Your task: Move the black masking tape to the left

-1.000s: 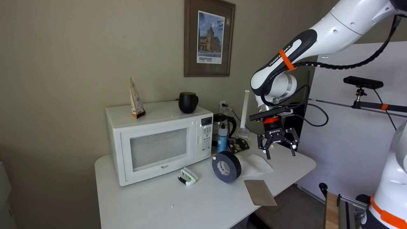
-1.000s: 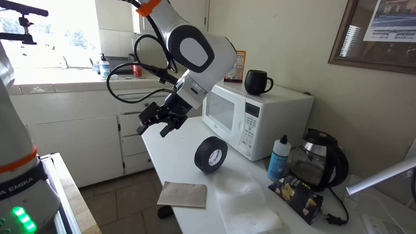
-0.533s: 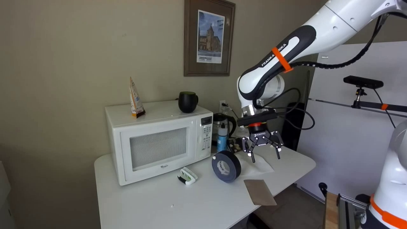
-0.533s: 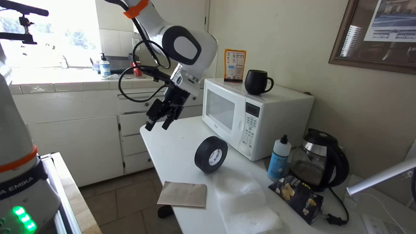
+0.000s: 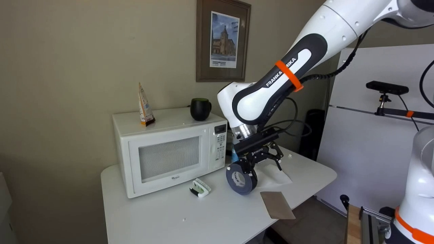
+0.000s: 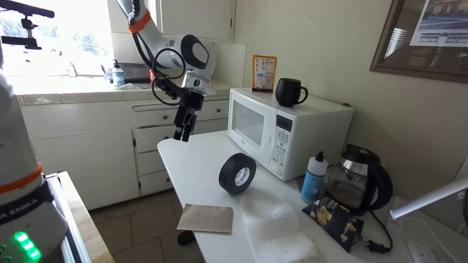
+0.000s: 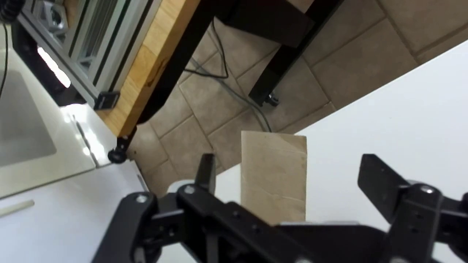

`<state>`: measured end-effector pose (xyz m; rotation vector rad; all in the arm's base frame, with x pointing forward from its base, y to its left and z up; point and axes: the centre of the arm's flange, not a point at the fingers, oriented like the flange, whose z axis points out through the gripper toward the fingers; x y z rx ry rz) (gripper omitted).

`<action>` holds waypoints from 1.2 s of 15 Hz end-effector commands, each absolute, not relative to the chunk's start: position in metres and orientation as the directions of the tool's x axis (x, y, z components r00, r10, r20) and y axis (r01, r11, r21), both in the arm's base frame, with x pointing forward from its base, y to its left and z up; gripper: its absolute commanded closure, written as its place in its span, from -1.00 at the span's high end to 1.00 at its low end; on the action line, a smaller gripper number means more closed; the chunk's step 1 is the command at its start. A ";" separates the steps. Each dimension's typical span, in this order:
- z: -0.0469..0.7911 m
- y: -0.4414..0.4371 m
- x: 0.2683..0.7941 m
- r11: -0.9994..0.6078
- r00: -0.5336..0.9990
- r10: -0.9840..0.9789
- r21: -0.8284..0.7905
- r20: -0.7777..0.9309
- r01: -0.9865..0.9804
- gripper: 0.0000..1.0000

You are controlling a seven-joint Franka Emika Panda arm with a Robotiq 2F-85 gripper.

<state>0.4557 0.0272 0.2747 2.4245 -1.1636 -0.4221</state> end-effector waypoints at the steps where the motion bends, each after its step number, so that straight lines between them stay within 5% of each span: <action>1: 0.248 0.042 0.496 -0.593 0.725 -0.689 0.567 0.009 -0.572 1.00; 18: 0.225 0.021 0.528 -0.548 0.812 -0.570 0.676 0.130 -0.492 1.00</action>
